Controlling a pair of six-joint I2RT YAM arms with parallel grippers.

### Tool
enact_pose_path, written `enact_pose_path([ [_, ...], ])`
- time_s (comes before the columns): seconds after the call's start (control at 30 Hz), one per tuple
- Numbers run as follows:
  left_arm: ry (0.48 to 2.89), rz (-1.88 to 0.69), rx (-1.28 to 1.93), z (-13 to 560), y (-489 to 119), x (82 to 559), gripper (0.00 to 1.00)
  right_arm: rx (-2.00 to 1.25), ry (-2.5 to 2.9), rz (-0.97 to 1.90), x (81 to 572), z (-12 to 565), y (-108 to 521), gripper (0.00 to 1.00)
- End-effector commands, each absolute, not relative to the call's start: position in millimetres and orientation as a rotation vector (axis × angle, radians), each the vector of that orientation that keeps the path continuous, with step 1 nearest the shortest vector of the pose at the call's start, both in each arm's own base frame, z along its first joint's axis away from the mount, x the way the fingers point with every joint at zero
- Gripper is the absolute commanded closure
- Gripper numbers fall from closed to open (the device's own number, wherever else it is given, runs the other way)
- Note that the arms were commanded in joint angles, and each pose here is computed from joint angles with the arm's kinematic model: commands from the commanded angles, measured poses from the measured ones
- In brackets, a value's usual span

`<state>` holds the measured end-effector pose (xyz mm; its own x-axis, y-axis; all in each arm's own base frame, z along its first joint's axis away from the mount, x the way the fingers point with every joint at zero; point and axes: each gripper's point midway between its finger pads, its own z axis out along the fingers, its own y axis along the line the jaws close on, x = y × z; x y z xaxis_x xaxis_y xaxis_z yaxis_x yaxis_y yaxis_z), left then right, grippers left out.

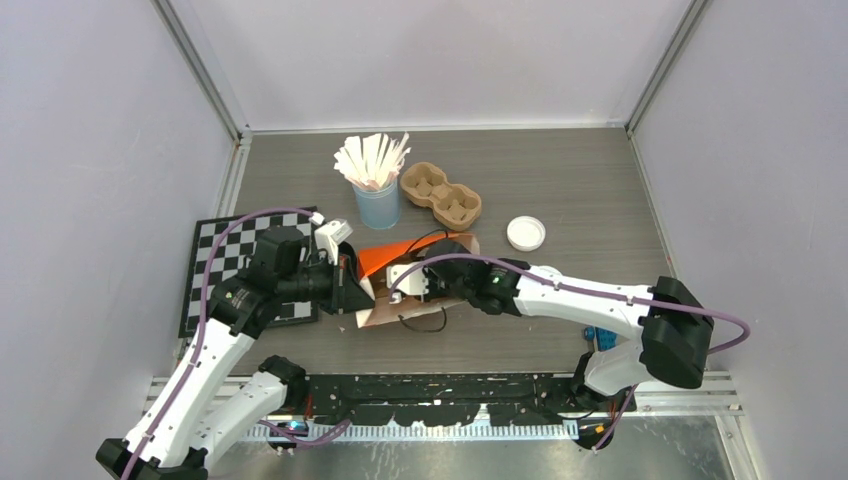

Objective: Pack the takeout coffee

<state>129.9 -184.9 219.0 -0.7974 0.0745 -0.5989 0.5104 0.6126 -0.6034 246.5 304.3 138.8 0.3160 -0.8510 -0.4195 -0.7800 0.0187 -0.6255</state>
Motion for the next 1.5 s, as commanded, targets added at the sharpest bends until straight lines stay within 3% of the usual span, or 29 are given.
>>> enact_pose_path([
  [0.0,2.266,-1.117,0.493,227,-187,128,1.0,-1.743,1.452,-0.073,238,172,298,0.56],
  [0.2,2.218,-1.046,0.511,227,-186,143,1.0,-1.726,1.455,-0.053,227,195,290,0.43],
  [0.4,2.207,-1.053,0.5,234,-193,158,1.0,-1.731,1.473,0.038,209,216,291,0.37],
  [0.83,2.286,-1.094,0.392,252,-203,174,1.0,-1.66,1.499,0.299,166,247,314,0.36],
  [1.23,2.34,-1.149,0.301,271,-209,175,1.0,-1.683,1.528,0.288,166,246,312,0.37],
  [1.47,2.404,-1.167,0.243,275,-210,173,1.0,-1.651,1.503,0.301,170,263,321,0.42],
])
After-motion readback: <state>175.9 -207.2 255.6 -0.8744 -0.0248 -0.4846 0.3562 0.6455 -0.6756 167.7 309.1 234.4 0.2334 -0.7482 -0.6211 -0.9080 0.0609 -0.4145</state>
